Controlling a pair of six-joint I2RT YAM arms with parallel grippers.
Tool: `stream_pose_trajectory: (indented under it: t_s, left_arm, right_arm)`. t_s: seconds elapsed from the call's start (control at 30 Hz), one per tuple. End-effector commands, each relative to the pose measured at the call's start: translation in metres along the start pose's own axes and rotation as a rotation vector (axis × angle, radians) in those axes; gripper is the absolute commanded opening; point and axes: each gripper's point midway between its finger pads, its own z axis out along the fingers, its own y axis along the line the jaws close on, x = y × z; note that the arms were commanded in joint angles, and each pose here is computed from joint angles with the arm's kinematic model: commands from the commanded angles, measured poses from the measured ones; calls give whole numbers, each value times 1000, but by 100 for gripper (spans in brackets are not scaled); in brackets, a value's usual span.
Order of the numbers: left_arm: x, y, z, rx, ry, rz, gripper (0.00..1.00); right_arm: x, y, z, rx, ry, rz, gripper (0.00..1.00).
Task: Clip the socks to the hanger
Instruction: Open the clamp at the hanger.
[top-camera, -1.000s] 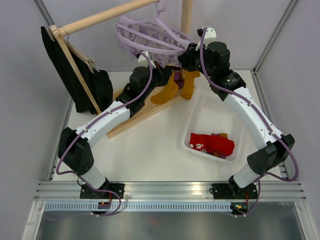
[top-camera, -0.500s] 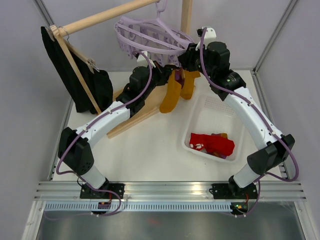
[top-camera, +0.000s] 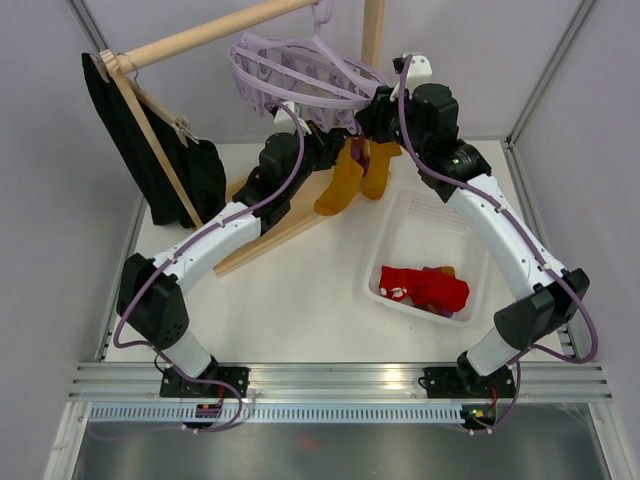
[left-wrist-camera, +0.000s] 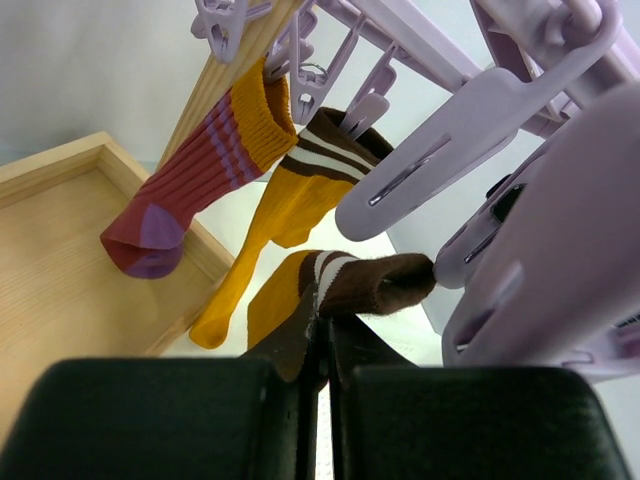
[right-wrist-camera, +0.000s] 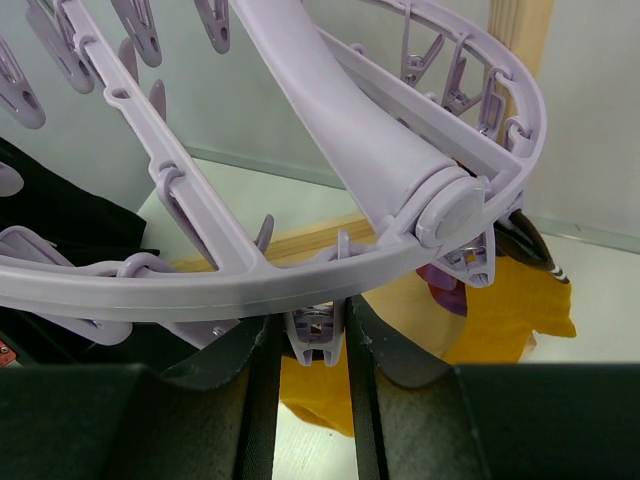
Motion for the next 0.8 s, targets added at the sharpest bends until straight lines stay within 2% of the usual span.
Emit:
stream_pose_trajectory:
  t_s: [0.0,0.77]
  left_arm:
    - [-30,-26,-1,78,-83,-42,2]
    - [-39,-38,-12,131,-94,-42,2]
  right_arm:
    - [-24,5,-5,1,-62,-8,0]
    - [-29,6,-5,13,-79,-11,0]
